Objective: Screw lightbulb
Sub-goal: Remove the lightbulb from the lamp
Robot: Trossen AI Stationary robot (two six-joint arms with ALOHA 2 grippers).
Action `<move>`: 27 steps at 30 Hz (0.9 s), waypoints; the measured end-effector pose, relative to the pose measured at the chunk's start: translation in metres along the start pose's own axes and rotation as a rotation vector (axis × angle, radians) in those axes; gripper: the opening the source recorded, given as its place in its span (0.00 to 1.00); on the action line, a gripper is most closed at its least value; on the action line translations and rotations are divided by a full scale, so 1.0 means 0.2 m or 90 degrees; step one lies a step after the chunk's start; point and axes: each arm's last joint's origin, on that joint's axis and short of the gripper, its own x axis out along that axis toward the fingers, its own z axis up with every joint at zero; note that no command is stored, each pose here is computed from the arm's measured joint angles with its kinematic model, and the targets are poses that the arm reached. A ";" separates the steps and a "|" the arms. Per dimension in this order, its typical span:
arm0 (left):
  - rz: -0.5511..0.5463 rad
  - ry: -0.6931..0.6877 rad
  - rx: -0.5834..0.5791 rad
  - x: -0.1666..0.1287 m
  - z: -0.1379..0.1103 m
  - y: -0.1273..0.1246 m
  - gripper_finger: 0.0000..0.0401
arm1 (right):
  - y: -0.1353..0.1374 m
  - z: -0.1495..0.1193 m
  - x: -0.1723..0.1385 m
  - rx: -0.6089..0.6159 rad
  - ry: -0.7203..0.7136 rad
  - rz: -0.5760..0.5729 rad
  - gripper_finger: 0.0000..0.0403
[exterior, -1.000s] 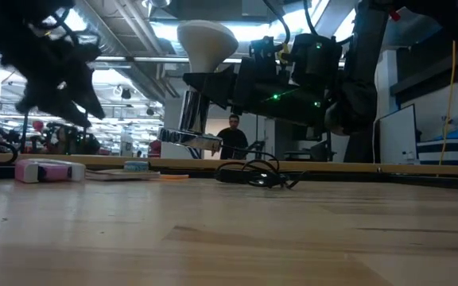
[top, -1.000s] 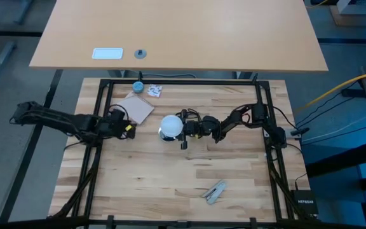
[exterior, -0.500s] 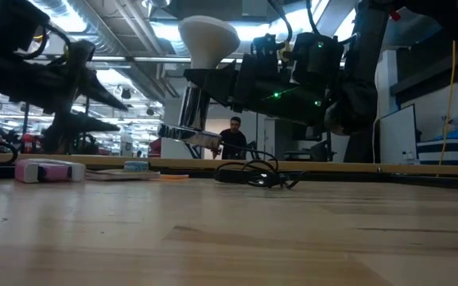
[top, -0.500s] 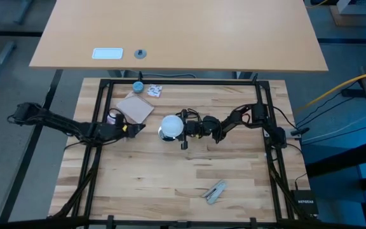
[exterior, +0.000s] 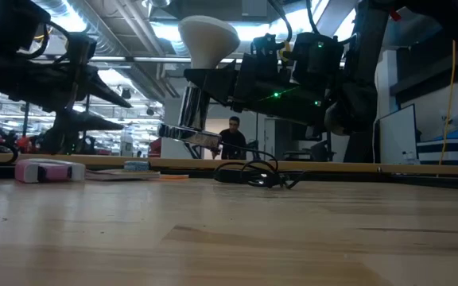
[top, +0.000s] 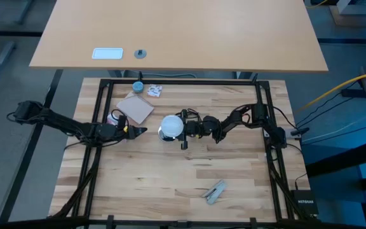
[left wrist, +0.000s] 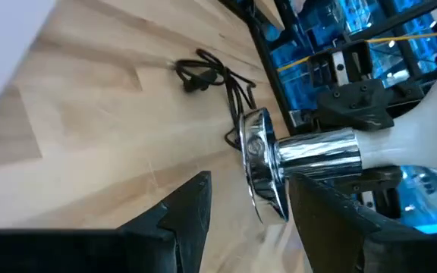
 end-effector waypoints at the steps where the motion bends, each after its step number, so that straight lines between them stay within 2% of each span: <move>1: -0.004 0.001 -0.011 0.00 0.00 0.00 0.42 | 0.00 0.00 0.00 0.000 0.000 0.000 0.41; 5: -0.029 0.000 -0.023 0.03 -0.01 -0.04 0.42 | 0.00 0.00 0.00 0.000 0.000 0.000 0.41; 11: 0.024 -0.008 0.064 0.08 -0.04 -0.05 0.42 | 0.00 0.00 0.00 0.000 0.000 0.000 0.41; 16: 0.052 0.028 0.000 0.10 -0.07 -0.01 0.42 | 0.00 0.00 0.00 0.000 0.000 0.000 0.41; 20: 0.030 0.050 -0.038 0.12 -0.09 -0.02 0.42 | 0.00 0.00 0.00 0.000 -0.001 0.000 0.41; 23: 0.008 0.056 -0.049 0.14 -0.09 -0.06 0.42 | 0.00 0.01 0.01 -0.001 -0.007 -0.001 0.41; 27: 0.020 0.082 -0.040 0.17 -0.12 -0.06 0.42 | -0.01 0.04 0.06 -0.006 -0.032 0.017 0.41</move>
